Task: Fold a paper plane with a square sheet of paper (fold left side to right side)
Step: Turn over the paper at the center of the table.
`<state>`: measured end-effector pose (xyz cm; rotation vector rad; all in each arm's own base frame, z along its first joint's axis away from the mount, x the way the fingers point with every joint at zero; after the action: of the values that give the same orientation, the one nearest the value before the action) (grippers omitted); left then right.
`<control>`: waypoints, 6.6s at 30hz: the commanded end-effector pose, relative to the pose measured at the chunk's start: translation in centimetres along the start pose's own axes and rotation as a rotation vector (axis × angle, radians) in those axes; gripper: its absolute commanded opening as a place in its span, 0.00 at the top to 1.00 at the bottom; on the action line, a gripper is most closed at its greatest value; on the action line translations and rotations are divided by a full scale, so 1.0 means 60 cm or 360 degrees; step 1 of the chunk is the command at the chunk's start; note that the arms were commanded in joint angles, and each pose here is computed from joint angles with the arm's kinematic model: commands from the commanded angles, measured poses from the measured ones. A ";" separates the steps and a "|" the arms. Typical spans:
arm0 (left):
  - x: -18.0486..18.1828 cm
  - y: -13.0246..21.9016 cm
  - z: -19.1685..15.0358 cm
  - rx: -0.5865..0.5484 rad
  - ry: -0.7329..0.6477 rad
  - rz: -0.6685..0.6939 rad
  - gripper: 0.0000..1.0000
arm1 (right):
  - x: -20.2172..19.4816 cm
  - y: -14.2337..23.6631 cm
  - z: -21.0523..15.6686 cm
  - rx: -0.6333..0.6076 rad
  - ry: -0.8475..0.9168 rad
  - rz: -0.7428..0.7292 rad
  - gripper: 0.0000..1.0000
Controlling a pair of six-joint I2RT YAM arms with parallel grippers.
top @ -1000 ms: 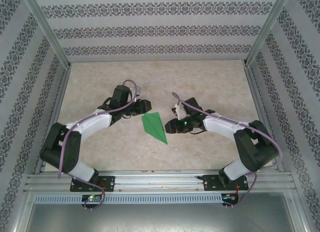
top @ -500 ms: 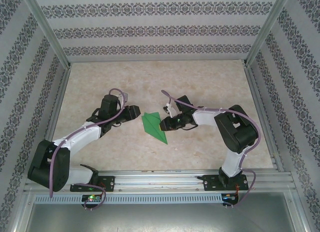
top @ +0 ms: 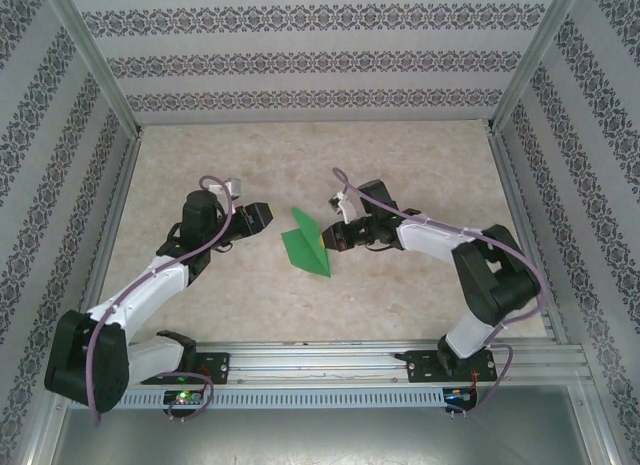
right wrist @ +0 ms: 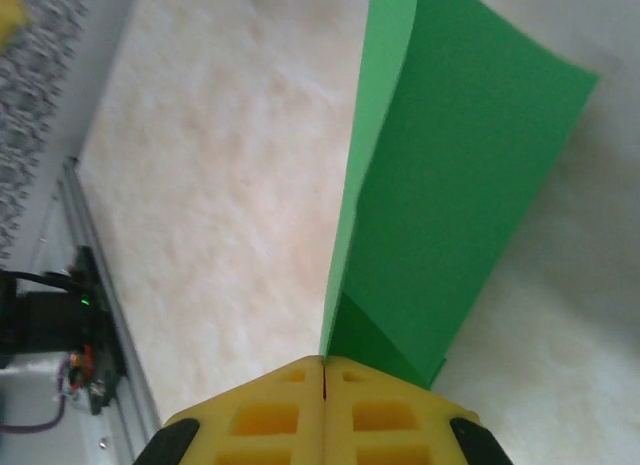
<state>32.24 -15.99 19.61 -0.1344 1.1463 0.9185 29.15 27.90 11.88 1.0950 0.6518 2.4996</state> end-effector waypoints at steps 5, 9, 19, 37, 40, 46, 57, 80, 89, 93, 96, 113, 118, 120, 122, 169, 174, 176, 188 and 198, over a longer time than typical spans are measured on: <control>-0.143 0.053 0.029 -0.0045 -0.0163 -0.0599 0.46 | 0.082 0.102 0.094 -0.0418 0.0161 0.0345 1.00; -0.189 0.062 0.027 0.0062 -0.0177 -0.0783 0.46 | 0.131 0.140 0.120 -0.0511 0.0261 0.0491 1.00; -0.231 0.031 0.005 0.0236 -0.0200 -0.0967 0.47 | 0.194 0.168 0.138 -0.0561 0.0346 0.0610 1.00; -0.228 0.003 -0.007 0.0280 -0.0210 -0.0917 0.73 | 0.206 0.140 0.134 -0.0502 0.0327 0.0656 0.98; -0.227 0.003 -0.005 0.0266 -0.0208 -0.0910 0.80 | 0.205 0.141 0.135 -0.0510 0.0324 0.0644 0.96; -0.228 0.007 -0.001 0.0229 -0.0206 -0.0911 0.89 | 0.197 0.156 0.139 -0.0559 0.0305 0.0583 0.83; -0.235 0.008 0.002 0.0218 -0.0200 -0.0936 0.91 | 0.145 0.158 0.101 -0.0579 0.0142 0.0396 0.31; -0.230 -0.007 -0.009 0.0282 -0.0169 -0.0931 0.91 | 0.190 0.123 0.137 -0.0504 0.0222 0.0564 0.62; -0.211 -0.014 -0.014 0.0274 -0.0184 -0.0855 0.71 | 0.187 0.131 0.134 -0.0513 0.0205 0.0531 0.89; -0.195 -0.011 -0.011 0.0233 -0.0216 -0.0761 0.63 | 0.177 0.135 0.129 -0.0515 0.0180 0.0480 0.96; -0.176 -0.001 -0.004 0.0167 -0.0241 -0.0653 0.54 | 0.168 0.136 0.122 -0.0506 0.0162 0.0421 1.00; -0.087 0.153 0.051 -0.0488 -0.0490 0.0049 0.15 | 0.073 0.154 0.076 -0.0197 0.0243 -0.0675 1.00; -0.063 0.218 0.073 -0.0734 -0.0522 0.0290 0.10 | 0.030 0.167 0.073 0.0038 0.0326 -0.1199 1.00; -0.054 0.244 0.078 -0.0807 -0.0540 0.0383 0.10 | 0.014 0.167 0.077 0.0136 0.0372 -0.1378 1.00; -0.051 0.265 0.080 -0.0854 -0.0555 0.0444 0.07 | -0.002 0.166 0.082 0.0228 0.0402 -0.1527 1.00; -0.048 0.277 0.063 -0.0753 -0.0663 0.0510 0.03 | -0.241 -0.043 0.093 0.0905 0.0313 -0.1991 0.73; -0.052 0.254 0.060 -0.0687 -0.0627 0.0451 0.02 | -0.206 -0.028 0.101 0.0792 0.0194 -0.1854 0.56; -0.052 0.240 0.058 -0.0649 -0.0597 0.0420 0.02 | -0.189 -0.019 0.102 0.0740 0.0147 -0.1785 0.49; -0.023 0.088 0.049 -0.0333 -0.0201 0.0239 0.07 | -0.102 0.091 0.077 0.0304 -0.0015 -0.1475 0.28; -0.004 -0.100 0.028 0.0056 0.0079 0.0084 0.28 | -0.072 0.176 0.035 -0.0369 -0.0235 -0.1066 0.15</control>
<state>35.45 -16.03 15.17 0.0101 1.2282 1.0980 31.60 16.57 14.33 0.7461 0.7892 1.7390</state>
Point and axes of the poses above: each hand's point on the last joint's axis, 136 mm out from that joint toward the fingers, its own y axis back along the fingers, its own x axis along the line the jaws close on, z = x × y, the point moved 1 cm from there along y, back along the fingers, and after that the axes turned 10 degrees about y, right-handed, at the moved point
